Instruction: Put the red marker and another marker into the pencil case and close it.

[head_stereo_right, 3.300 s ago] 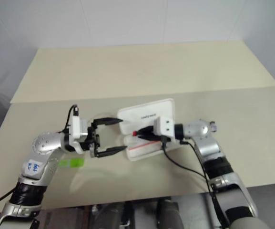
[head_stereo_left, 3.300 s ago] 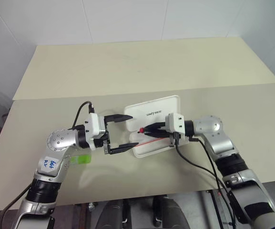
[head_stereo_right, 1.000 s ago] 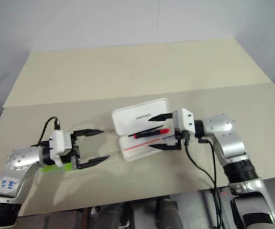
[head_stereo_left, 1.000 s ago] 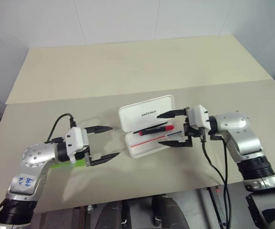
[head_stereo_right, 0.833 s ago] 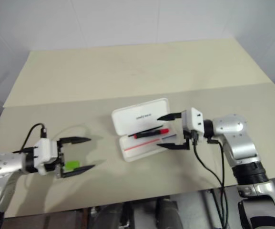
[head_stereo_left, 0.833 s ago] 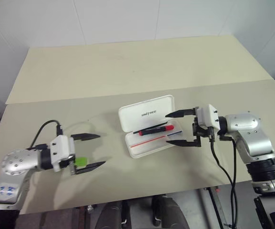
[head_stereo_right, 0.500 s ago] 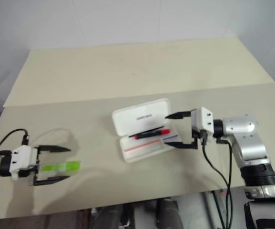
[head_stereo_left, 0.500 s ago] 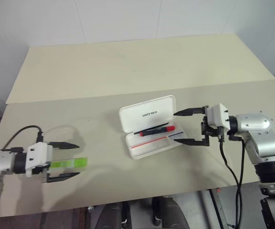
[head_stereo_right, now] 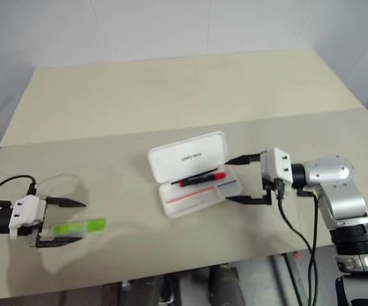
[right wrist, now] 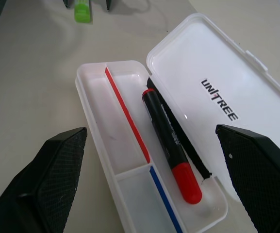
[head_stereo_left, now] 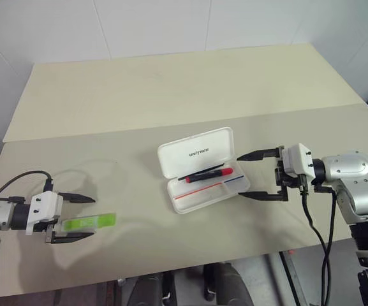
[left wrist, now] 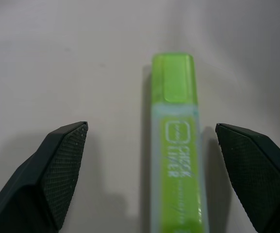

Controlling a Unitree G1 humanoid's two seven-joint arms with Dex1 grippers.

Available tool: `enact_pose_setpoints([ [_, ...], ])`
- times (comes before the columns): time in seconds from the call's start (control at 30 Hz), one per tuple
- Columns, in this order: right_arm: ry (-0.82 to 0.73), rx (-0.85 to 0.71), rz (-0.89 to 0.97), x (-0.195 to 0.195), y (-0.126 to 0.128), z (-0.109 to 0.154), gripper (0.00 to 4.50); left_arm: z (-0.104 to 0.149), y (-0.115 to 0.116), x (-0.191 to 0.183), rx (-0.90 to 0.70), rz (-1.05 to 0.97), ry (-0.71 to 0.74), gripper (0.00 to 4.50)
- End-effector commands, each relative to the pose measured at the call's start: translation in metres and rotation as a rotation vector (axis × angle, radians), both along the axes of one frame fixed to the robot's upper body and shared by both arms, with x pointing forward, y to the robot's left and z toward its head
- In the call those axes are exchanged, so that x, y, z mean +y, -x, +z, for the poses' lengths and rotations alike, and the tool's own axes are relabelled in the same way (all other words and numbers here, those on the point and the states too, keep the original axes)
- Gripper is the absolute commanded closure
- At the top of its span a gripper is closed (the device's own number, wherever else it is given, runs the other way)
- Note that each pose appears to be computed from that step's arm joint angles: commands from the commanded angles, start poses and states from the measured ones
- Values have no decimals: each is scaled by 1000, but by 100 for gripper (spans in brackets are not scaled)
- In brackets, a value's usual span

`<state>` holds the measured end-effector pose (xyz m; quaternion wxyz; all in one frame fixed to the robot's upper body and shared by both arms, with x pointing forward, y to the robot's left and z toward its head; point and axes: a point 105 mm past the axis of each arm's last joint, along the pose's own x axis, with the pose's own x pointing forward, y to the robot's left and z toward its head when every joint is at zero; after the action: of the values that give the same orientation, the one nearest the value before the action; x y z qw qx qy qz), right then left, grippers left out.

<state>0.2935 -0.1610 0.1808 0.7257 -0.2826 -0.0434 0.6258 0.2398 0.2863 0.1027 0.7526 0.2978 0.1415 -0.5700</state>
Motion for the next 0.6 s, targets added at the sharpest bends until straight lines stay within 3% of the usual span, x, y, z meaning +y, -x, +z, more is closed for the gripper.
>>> enact_pose_setpoints([
  [0.03, -5, -61, -12, -4, 3, 15, 0, 0, 1, 0, 6, -4, -2, 62],
  [0.3, -4, -70, -17, -5, 4, 16, 0, -6, 6, -4, 16, 4, 12, 334],
  [0.6, -1, -65, -18, -5, 1, 14, 0, 15, -1, -34, -53, 7, 121, 339],
])
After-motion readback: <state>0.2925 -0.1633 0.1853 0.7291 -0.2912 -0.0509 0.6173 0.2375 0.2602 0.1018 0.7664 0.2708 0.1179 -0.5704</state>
